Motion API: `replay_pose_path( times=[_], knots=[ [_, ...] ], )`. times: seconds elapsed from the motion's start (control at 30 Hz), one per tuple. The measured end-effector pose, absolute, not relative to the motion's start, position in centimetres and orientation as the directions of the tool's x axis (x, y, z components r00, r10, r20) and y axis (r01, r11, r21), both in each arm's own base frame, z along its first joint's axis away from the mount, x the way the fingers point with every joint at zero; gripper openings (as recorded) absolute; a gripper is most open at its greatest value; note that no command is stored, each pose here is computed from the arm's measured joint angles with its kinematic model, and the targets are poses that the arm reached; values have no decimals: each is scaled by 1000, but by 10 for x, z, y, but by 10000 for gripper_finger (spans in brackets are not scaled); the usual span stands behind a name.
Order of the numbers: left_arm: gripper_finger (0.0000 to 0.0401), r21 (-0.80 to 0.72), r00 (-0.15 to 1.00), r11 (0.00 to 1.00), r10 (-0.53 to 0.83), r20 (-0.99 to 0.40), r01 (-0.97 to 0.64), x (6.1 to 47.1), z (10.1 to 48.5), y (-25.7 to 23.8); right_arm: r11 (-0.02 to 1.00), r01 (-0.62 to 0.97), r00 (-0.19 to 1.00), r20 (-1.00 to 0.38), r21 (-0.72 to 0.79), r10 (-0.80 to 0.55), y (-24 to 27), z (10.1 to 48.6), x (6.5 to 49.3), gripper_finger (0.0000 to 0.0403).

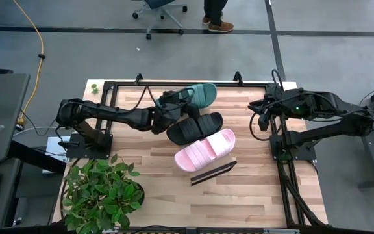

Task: Pick and place slides into the shelf
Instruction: Put the green pair of slides on the shelf

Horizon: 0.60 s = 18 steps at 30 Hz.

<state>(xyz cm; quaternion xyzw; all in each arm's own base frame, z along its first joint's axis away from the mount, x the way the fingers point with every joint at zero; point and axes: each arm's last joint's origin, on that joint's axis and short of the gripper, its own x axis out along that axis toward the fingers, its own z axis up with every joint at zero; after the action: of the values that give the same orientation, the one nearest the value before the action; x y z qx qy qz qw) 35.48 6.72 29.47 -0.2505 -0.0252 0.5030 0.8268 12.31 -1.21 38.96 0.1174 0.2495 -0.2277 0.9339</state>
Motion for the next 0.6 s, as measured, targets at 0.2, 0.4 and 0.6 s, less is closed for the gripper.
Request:
replay_pose_path(
  times=[0.2, 0.4, 0.6],
  knots=[
    [1, -436, 488, 364, 846, -214, -823, 357, 291, 68, 869, 484, 771, -520, 105, -367, -12, 389, 123, 62],
    [1, -437, 488, 361, 844, -223, -824, 360, 286, 68, 869, 484, 769, -522, 100, -369, -12, 389, 123, 62],
    [1, -452, 491, 353, 839, -236, -819, 363, 280, 68, 869, 485, 766, -526, 97, -369, -12, 389, 123, 62]
  ],
)
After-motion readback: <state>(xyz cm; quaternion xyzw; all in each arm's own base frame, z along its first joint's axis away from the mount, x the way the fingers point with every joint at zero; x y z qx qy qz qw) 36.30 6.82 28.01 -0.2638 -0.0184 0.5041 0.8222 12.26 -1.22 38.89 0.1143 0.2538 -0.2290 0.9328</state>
